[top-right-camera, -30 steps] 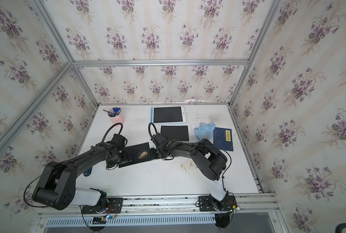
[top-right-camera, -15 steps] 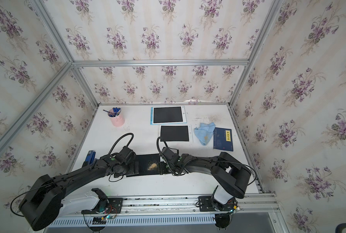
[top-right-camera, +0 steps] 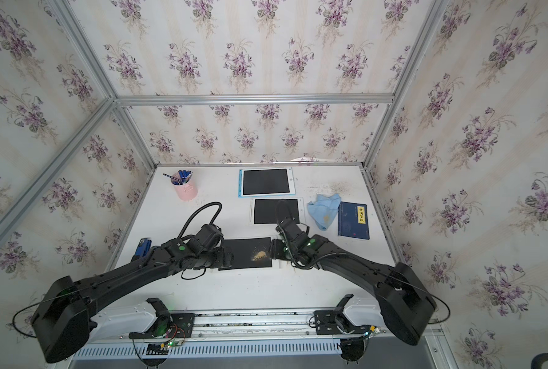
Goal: Wipe the drawing tablet
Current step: Move the drawing tablet to the center of the board, then adjust the cleaning item at the center of the board.
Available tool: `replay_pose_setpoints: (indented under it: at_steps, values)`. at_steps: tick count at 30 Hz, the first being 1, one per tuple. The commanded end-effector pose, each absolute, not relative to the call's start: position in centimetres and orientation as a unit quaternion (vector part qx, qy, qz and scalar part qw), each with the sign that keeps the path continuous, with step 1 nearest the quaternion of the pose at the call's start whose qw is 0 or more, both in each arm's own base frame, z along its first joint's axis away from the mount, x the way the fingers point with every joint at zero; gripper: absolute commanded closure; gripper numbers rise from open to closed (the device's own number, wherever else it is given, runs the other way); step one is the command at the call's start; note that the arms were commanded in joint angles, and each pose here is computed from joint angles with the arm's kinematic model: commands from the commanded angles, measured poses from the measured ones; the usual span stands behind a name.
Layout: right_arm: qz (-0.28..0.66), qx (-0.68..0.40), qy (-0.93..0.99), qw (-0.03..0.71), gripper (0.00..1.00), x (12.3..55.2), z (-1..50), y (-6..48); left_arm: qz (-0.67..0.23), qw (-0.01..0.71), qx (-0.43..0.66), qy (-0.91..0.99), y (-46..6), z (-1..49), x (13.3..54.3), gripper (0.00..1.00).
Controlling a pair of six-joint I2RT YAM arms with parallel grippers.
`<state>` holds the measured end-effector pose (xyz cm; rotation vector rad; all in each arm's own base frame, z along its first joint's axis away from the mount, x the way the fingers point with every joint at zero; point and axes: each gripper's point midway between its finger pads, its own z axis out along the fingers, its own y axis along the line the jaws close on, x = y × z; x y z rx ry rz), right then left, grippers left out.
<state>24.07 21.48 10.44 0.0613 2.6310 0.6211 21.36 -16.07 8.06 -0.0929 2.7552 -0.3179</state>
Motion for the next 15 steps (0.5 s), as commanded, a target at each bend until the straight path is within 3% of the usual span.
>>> replay_pose_setpoints:
  at_steps: [1,8,15]
  values:
    - [0.156,0.052,0.947,0.275,0.38,27.4,13.2,16.0,-0.081,0.191,0.011,0.978,-14.5,9.6,20.7,0.0]
    - [0.092,0.123,0.935,0.32,0.39,36.5,16.9,9.6,-0.129,0.203,0.041,0.97,-16.1,11.9,21.5,0.0]
    - [0.039,0.188,0.939,0.286,0.4,42.7,12.6,5.6,-0.188,0.224,0.046,0.955,-16.3,14.6,25.0,0.0]
